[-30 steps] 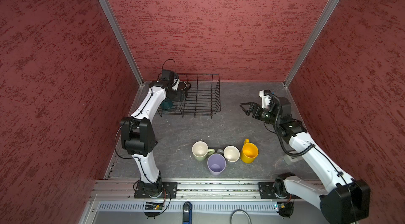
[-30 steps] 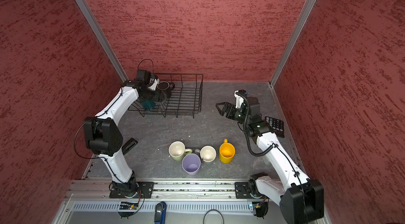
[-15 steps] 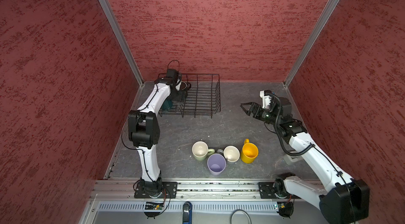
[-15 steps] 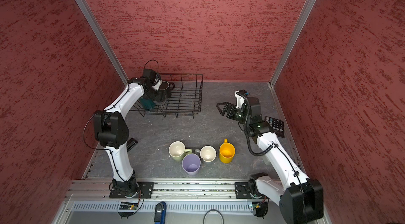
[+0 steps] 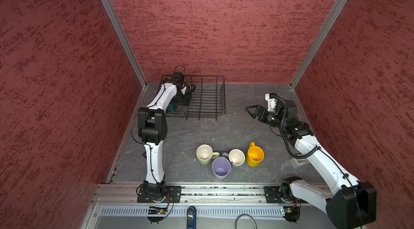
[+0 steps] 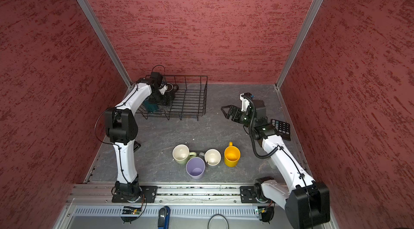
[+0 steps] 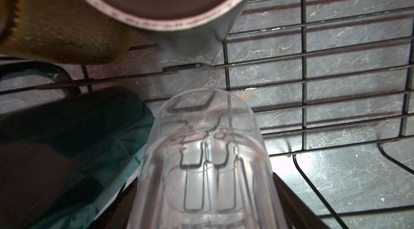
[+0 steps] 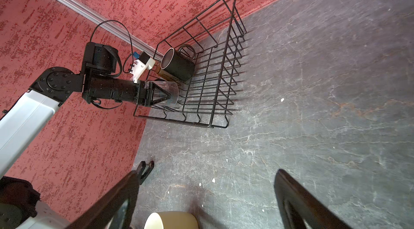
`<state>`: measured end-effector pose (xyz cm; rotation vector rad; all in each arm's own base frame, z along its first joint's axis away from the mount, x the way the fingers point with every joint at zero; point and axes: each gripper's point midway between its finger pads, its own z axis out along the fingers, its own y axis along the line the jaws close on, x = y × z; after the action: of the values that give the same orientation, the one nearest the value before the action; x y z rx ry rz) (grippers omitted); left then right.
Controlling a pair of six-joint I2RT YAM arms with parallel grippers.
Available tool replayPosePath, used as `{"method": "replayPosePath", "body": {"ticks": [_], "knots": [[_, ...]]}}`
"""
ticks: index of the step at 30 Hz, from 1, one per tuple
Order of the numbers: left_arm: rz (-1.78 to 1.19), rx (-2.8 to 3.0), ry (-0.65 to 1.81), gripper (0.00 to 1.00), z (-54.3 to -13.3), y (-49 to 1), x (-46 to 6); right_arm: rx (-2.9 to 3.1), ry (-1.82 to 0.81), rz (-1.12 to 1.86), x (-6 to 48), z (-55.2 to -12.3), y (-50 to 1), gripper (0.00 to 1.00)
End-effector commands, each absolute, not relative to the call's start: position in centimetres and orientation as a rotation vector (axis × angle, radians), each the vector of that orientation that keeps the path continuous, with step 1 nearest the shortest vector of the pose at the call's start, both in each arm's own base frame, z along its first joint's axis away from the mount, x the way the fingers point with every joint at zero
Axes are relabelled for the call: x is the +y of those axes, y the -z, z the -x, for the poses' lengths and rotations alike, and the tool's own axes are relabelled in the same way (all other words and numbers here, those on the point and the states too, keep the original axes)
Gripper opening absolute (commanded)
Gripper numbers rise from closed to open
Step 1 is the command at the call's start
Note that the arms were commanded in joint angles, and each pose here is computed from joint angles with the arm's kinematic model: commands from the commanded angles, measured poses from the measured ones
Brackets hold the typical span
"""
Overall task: Load cups into a dish rack
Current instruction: Place the cup upside down at the dish rack.
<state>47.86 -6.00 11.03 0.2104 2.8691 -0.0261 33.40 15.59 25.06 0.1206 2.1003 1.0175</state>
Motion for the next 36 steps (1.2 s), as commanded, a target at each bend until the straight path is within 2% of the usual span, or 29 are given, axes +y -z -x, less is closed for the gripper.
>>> {"method": "replayPosePath", "body": {"ticks": [1,3,11,13,22,36], "knots": [[-0.168,2.936,0.115,0.00,-46.9,-10.7,-6.2,2.082,-1.031,-0.109,15.6,-33.4,-25.3,0.95],[-0.151,2.961,0.151,0.00,-46.7,-10.4,-6.3,2.083,-1.032,-0.112,15.6,-33.4,-25.3,0.95],[-0.149,2.979,0.159,0.34,-46.5,-9.9,-6.3,2.079,-1.039,-0.113,15.6,-33.4,-25.5,0.96],[-0.151,2.979,0.164,0.40,-46.5,-9.9,-6.3,2.080,-1.039,-0.116,15.6,-33.4,-25.4,0.96],[-0.153,2.992,0.156,0.55,-46.4,-9.6,-6.2,2.082,-1.044,-0.117,15.6,-33.3,-25.3,0.96],[-0.170,2.997,0.131,0.70,-46.3,-9.4,-6.2,2.081,-1.049,-0.120,15.6,-33.1,-25.1,0.96]]}}
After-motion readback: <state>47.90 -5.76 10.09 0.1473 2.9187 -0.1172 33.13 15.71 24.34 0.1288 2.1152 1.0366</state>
